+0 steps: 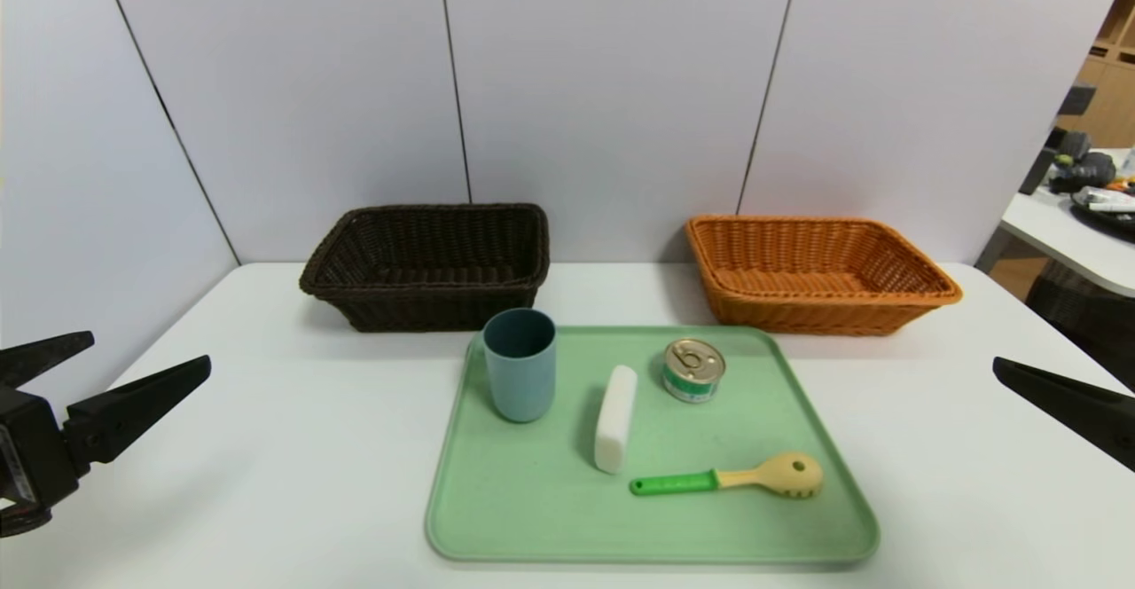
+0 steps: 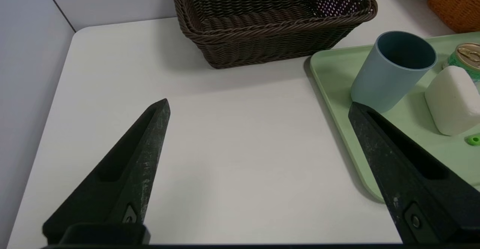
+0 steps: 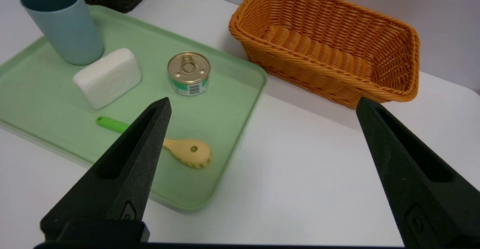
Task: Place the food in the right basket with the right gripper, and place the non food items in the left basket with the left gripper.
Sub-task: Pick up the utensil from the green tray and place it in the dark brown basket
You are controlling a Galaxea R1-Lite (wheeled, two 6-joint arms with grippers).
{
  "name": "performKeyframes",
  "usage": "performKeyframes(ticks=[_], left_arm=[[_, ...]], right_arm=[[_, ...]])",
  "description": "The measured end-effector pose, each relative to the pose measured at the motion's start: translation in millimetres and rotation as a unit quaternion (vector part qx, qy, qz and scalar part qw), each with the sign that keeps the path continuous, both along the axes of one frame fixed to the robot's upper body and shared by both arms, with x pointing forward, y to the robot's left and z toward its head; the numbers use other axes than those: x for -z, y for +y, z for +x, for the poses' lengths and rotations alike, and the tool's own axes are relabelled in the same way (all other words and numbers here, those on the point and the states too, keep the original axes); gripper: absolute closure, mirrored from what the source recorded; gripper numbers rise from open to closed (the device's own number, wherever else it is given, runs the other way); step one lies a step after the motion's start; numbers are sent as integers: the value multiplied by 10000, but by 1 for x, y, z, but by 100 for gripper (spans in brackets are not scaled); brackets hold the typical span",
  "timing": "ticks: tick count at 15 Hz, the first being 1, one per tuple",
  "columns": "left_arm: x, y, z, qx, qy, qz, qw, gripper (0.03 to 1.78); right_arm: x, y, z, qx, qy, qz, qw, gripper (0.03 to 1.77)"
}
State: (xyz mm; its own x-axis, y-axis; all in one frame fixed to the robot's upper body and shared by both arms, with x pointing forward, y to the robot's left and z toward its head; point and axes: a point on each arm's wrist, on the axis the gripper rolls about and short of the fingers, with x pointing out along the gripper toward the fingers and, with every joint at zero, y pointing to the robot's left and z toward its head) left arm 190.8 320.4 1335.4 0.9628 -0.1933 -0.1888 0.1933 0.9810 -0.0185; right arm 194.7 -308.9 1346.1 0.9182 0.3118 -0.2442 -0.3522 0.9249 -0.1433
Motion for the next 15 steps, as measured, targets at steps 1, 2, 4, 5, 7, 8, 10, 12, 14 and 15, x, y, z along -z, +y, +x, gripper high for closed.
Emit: performKeyframes(ticks=[1,2,4,5,7,8,10,12,14,15], left_arm=[[-1,-1,1,39,-23,2,10000,12],[-1,-2,1,53,-22,9,10000,12],[1,-5,1,103,8,27,9999,12],[2,-5,1,128,18,33,9999,12],[2,-6,1,168,34,35,9998,12],[2,-7,1,177,35,35,9998,12],[3,-7,1,194,44,34,9998,12],[3,-7,1,197,52,35,9998,12],[4,-7,2,198,78,34,9998,12],[5,-8,3,212,110,37,9997,12]], right_arm=[[0,2,1,-58,14,33,10000,10],[1,4,2,-121,41,42,9999,10],[3,7,4,-241,100,38,9997,10],[3,9,5,-306,122,27,9995,10],[4,14,8,-455,189,-7,9988,10],[5,16,10,-523,224,-20,9984,10],[6,22,14,-677,299,-54,9972,10],[6,29,20,-831,395,-110,9957,10],[7,37,29,-984,444,-161,9940,10],[8,42,34,-1043,448,-170,9934,10]])
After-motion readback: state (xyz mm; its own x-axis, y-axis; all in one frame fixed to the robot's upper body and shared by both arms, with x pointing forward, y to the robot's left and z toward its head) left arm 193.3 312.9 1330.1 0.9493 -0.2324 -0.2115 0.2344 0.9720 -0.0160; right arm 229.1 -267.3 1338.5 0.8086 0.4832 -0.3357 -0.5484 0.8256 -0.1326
